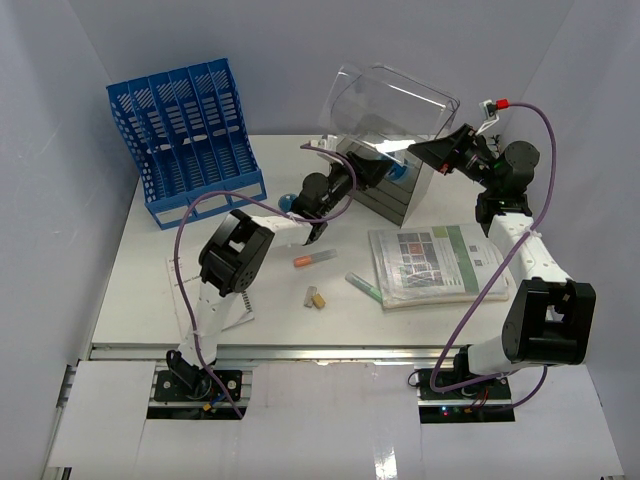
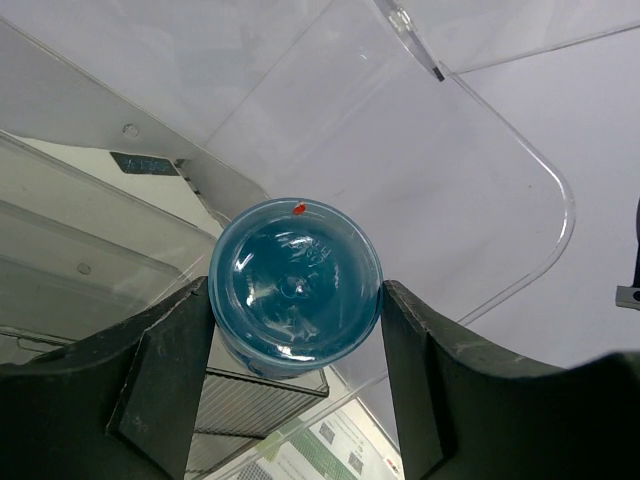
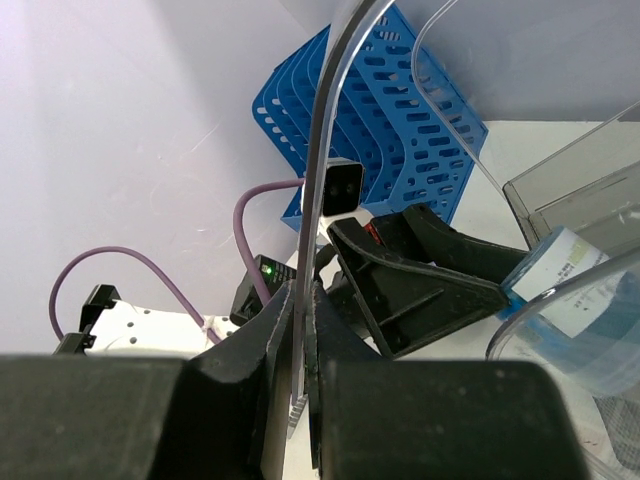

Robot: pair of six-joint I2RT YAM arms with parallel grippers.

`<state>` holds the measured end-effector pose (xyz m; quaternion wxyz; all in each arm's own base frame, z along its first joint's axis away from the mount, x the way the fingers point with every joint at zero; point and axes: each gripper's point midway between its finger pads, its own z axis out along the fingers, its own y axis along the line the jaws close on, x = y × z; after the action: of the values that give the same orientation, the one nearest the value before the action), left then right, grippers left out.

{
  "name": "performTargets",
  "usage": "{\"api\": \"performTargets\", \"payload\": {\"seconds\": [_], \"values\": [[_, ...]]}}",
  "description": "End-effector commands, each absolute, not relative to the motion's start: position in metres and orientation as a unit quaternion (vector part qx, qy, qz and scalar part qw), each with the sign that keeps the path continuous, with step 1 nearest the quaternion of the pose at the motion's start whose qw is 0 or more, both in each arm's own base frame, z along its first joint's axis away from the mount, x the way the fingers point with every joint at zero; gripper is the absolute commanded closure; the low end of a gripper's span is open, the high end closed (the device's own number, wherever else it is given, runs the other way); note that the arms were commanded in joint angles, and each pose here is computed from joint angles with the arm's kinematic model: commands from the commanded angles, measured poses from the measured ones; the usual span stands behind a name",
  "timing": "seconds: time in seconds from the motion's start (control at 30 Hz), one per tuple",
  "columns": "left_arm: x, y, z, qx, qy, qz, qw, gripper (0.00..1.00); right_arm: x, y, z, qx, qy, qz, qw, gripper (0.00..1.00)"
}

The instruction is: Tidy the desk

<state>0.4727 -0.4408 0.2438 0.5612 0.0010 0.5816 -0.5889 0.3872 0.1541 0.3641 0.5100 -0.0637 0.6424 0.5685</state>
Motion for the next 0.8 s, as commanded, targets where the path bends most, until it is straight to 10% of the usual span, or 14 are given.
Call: {"api": "performTargets", "payload": {"seconds": [0.0,0.13,0.23,0.37,0.77], "values": [[0.475,-0.436,0.296,-0.012,0.533,-0.586,0.610,0.83,0.369,0.154,0.403,-0.131,0.592,0.557,0.568,0.89],[0.478,-0.441,0.284,-0.014,0.553,-0.571,0.606,0.74,0.370,0.154,0.402,-0.128,0.593,0.558,0.567,0.89],[0.477,-0.442,0.276,-0.015,0.567,-0.561,0.603,0.38,0.370,0.154,0.402,-0.128,0.593,0.558,0.567,0.89],[0.472,-0.441,0.280,-0.007,0.572,-0.554,0.605,0.19,0.370,0.154,0.401,-0.128,0.593,0.558,0.566,0.89],[0.441,-0.433,0.311,0.069,0.570,-0.530,0.623,0.05,0.375,0.153,0.397,-0.121,0.596,0.557,0.566,0.89]]}}
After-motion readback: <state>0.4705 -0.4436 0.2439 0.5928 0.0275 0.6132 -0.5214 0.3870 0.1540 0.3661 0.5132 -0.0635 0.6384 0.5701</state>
